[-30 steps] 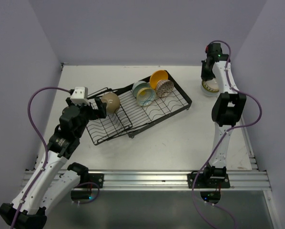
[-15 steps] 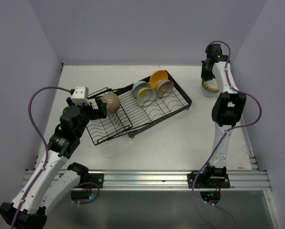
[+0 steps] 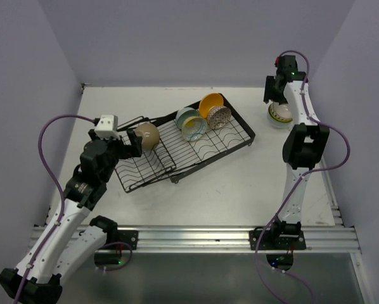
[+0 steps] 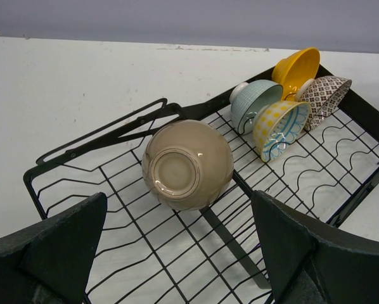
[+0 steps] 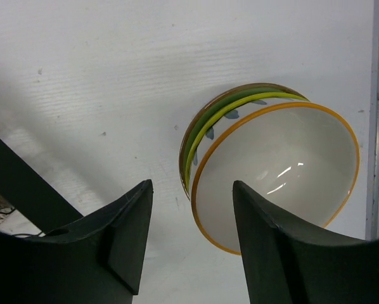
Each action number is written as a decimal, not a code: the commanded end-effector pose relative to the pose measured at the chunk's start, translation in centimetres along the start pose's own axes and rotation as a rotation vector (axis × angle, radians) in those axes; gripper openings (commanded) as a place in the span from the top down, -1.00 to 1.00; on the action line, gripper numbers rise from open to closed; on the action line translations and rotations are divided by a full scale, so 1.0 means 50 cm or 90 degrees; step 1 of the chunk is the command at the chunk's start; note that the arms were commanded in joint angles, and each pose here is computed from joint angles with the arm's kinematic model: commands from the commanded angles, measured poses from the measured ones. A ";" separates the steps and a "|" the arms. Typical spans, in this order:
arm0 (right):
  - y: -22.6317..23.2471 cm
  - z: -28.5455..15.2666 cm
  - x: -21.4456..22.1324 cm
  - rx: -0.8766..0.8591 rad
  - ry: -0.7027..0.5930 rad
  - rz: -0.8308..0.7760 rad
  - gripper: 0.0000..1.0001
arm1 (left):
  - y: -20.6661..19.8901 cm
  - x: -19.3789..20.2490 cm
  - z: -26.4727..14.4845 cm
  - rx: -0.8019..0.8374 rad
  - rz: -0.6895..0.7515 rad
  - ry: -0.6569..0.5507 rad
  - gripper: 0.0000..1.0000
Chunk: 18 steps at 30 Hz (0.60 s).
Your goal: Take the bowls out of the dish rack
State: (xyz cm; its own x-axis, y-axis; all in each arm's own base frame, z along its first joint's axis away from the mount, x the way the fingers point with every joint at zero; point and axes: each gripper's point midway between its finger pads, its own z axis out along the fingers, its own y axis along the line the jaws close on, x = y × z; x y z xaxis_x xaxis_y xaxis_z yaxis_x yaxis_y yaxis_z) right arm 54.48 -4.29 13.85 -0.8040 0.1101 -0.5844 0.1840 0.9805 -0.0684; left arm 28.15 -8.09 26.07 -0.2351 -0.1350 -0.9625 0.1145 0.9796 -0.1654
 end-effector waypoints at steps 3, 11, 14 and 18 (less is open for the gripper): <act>-0.010 -0.161 -0.092 -0.018 -0.112 0.028 -0.23 | 0.003 -0.015 0.004 -0.009 0.013 -0.013 -1.00; 0.009 -0.274 -0.047 -0.071 -0.143 0.079 -0.44 | -0.016 -0.017 0.047 -0.010 -0.004 0.033 -1.00; 0.033 -0.286 -0.007 -0.095 -0.146 0.085 -0.48 | -0.041 -0.046 0.072 -0.004 -0.030 0.060 -1.00; 0.107 -0.303 0.045 -0.140 -0.145 0.058 -0.60 | -0.068 -0.061 0.112 -0.003 -0.056 0.110 -1.00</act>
State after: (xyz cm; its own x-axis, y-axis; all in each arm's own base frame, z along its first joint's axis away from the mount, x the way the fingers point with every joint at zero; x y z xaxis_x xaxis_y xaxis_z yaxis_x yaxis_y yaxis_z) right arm 45.25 0.27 23.80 -0.6728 0.1838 -0.7167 0.1695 0.9812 0.0925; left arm 32.89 -10.52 25.90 -0.3965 -0.1361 -0.9079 0.0782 0.9803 -0.1811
